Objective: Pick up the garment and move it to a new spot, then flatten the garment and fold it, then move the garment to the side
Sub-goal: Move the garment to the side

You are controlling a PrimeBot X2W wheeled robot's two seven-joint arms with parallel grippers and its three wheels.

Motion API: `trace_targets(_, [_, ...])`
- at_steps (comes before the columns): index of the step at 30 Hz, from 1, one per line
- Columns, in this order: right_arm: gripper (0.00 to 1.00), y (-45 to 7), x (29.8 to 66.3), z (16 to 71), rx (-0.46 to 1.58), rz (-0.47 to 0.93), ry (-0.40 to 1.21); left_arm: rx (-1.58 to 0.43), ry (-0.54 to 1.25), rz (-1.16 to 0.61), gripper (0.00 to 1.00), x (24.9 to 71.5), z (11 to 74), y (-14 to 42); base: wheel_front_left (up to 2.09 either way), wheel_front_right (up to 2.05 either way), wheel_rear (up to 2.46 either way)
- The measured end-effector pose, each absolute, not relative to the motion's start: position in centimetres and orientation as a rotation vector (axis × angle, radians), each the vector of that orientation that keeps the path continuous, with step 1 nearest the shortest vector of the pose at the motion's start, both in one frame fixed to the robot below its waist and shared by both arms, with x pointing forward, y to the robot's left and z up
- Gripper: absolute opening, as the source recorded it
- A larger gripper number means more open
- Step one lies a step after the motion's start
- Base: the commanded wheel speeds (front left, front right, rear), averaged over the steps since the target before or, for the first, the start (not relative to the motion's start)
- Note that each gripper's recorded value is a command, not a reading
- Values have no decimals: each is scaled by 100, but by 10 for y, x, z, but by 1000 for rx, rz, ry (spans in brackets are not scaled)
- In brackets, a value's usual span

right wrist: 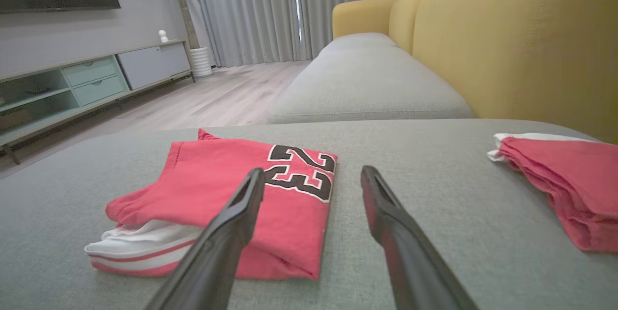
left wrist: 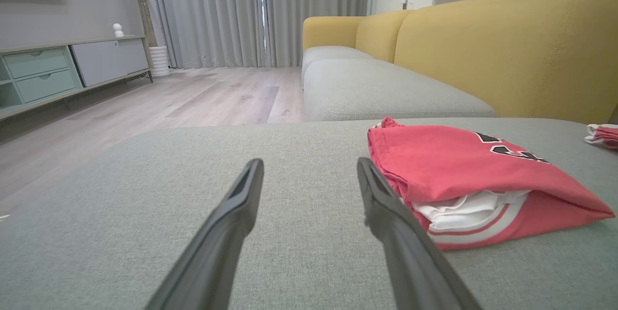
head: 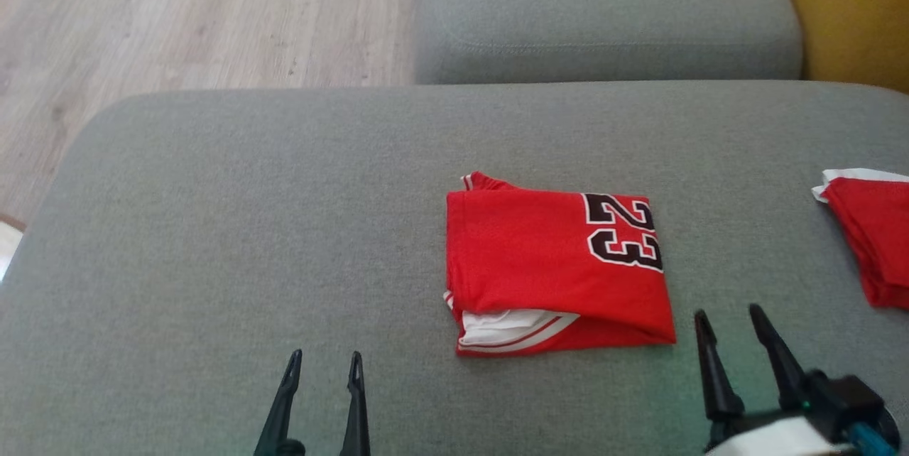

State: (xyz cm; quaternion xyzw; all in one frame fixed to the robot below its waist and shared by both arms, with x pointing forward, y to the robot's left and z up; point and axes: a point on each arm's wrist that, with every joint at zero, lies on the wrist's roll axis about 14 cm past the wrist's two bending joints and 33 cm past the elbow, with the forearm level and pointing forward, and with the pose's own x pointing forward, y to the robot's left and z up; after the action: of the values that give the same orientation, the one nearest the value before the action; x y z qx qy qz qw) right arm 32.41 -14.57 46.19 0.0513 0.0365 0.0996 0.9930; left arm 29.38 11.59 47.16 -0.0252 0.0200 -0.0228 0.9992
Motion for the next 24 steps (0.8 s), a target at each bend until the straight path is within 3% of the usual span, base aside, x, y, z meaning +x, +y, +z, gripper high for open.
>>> trace_targets(11, [100,-130,369,435,114,232,167,-47,48,-38,100,310,471,115,0,0,0])
trace_targets(18, [100,-131,415,405,139,208,339,-40,44,-43,100,336,472,114,0,0,0])
trace_targets(24, [100,-133,413,365,177,176,518,-37,63,-21,100,342,466,116,0,0,0])
